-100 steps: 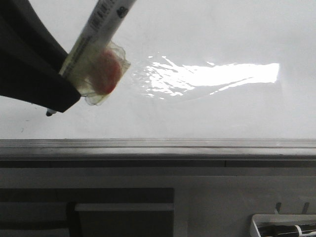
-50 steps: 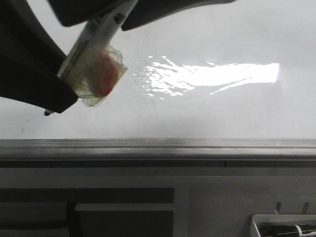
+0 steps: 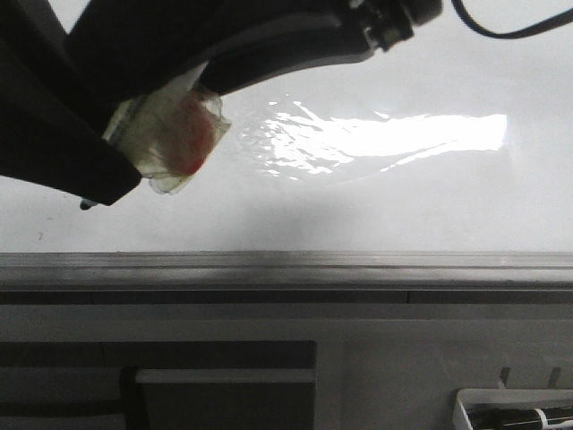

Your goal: Write number 5 on whiteboard

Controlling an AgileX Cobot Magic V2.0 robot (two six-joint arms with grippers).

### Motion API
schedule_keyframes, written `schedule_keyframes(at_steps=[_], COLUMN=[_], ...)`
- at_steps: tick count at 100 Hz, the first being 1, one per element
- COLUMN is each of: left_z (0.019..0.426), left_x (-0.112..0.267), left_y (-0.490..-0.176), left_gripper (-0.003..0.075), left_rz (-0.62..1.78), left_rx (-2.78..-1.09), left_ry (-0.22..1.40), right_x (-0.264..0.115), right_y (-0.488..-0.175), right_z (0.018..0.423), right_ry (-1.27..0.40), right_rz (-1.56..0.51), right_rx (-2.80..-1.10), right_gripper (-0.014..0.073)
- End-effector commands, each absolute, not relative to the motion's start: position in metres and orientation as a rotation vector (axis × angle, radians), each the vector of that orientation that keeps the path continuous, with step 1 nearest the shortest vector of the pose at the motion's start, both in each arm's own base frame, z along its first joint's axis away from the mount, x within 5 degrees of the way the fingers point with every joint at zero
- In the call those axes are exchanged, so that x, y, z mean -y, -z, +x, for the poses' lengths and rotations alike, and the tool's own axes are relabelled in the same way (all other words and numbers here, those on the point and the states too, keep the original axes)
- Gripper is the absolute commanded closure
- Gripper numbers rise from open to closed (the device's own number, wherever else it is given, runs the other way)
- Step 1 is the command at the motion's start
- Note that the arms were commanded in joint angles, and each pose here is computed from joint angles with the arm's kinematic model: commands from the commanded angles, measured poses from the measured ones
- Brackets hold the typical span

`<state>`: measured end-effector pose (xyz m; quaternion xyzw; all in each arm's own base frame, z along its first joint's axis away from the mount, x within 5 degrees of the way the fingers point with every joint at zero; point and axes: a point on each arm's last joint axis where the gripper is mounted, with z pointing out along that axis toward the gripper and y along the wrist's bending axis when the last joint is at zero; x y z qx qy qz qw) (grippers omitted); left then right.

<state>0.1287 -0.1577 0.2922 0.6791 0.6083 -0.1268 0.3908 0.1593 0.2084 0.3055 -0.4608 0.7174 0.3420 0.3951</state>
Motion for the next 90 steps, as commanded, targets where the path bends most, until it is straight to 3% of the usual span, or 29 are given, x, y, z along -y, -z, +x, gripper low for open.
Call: schedule_keyframes(at_steps=[1, 18, 47, 54, 60, 62, 67, 74, 80, 90], left_z=[0.131, 0.131, 0.126, 0.122, 0.116, 0.115, 0.110, 0.104, 0.098, 0.086], left_x=[0.159, 0.159, 0.153, 0.148, 0.144, 0.142, 0.138, 0.132, 0.124, 0.106], left_y=[-0.308, -0.308, -0.319, -0.326, -0.332, -0.334, -0.339, -0.345, -0.352, -0.364], left_gripper=[0.0741, 0.0741, 0.0719, 0.0626, 0.0463, 0.0444, 0.0277, 0.0163, 0.0143, 0.0211], left_rz=[1.634, 1.633, 1.493, 1.455, 1.421, 1.411, 1.362, 1.310, 1.236, 1.101], left_rx=[-1.503, -1.504, -1.556, -1.546, -1.542, -1.542, -1.552, -1.557, -1.567, -1.574], left_ry=[0.318, 0.319, 0.369, 0.380, 0.400, 0.405, 0.432, 0.455, 0.481, 0.507], right_x=[-0.208, -0.208, -0.208, -0.208, -0.207, -0.207, -0.207, -0.205, -0.202, -0.192], right_y=[-0.323, -0.323, -0.322, -0.322, -0.321, -0.321, -0.321, -0.324, -0.328, -0.338], right_z=[0.161, 0.161, 0.160, 0.160, 0.160, 0.160, 0.160, 0.159, 0.158, 0.154], right_ry=[-0.886, -0.881, -0.871, -0.858, -0.839, -0.834, -0.832, -0.827, -0.811, -0.749], right_rz=[-1.106, -1.111, -1.127, -1.140, -1.158, -1.166, -1.168, -1.160, -1.148, -1.097], right_rx=[-1.769, -1.768, -1.765, -1.759, -1.754, -1.753, -1.752, -1.740, -1.721, -1.673], right_gripper=[0.0419, 0.0660, 0.0655, 0.0655, 0.0655, 0.0655, 0.0655, 0.0654, 0.0641, 0.0632])
